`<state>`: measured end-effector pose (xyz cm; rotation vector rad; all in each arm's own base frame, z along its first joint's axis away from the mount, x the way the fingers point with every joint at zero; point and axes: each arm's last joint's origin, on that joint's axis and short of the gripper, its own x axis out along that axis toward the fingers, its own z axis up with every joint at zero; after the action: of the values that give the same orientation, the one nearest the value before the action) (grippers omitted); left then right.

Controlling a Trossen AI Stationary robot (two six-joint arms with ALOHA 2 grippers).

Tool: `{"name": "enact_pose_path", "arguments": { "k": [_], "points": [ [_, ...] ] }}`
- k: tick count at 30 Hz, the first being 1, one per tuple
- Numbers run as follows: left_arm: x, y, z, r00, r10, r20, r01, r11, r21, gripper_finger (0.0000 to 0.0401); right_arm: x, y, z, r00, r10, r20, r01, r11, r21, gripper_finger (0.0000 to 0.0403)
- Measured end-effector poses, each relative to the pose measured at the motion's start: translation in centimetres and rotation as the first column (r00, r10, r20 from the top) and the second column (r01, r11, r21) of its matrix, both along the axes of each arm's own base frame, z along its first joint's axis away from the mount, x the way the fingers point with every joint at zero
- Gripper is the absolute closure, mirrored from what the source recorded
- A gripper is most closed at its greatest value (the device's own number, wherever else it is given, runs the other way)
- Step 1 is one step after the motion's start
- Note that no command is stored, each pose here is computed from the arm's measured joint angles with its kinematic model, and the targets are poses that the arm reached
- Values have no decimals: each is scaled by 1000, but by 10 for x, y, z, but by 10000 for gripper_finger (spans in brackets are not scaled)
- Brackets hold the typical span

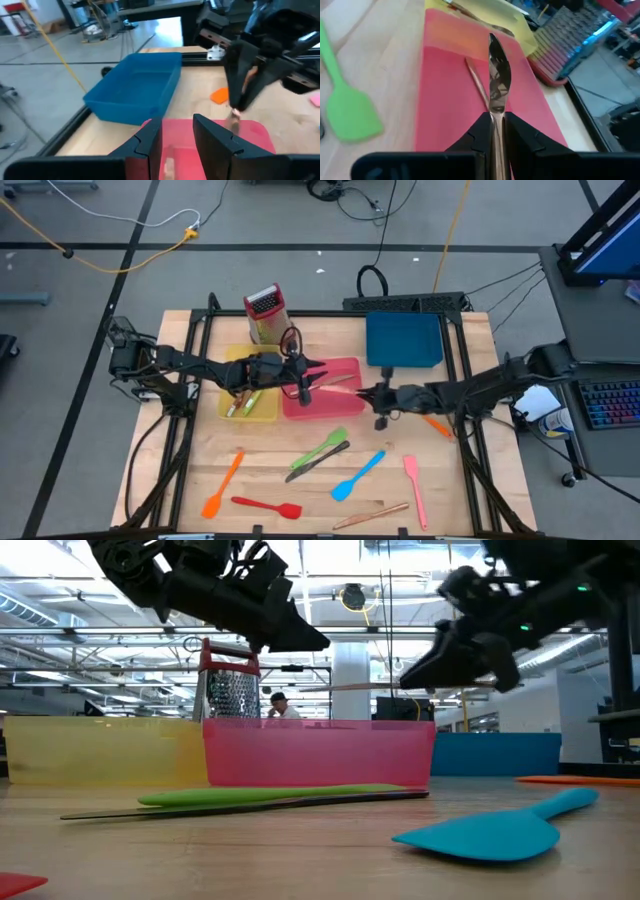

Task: Pick & Place Kitchen Items
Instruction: Put the top gold table knife into the pink bin

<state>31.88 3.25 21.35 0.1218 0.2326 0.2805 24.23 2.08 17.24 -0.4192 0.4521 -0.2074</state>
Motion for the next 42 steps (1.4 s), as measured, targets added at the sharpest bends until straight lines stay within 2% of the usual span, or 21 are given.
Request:
{"name": "enact_pose_path", "arguments": {
  "k": [5, 9, 13, 18, 27, 36, 42],
  "points": [
    [-1, 5, 1, 989, 147, 4, -147, 988, 49, 286, 28, -10, 0, 997, 66, -30, -65, 998, 27, 369],
    [-2, 7, 2, 974, 226, 13, -226, 972, 66, 286, 45, -16, -9, 995, 60, -81, -60, 998, -2, 373],
    [-2, 7, 2, 974, 226, 12, -226, 972, 66, 286, 58, -20, -19, 987, 111, -116, -110, 994, 13, 369],
    [-3, 6, 1, 975, 220, -3, -219, 973, 67, 286, 72, -24, -29, 984, 127, -126, -130, 991, -21, 369],
    [-3, 6, -1, 976, 219, -15, -217, 974, 67, 286, 91, -33, -45, 971, 188, -145, -182, 982, 58, 365],
    [-3, 6, -3, 975, 218, -37, -215, 974, 72, 286, 94, -38, -54, 974, 174, -144, -164, 983, 77, 363],
    [-3, 6, -3, 975, 218, -42, -214, 974, 72, 286, 93, -41, -55, 980, 139, -142, -120, 984, 132, 358]
  ]
}}
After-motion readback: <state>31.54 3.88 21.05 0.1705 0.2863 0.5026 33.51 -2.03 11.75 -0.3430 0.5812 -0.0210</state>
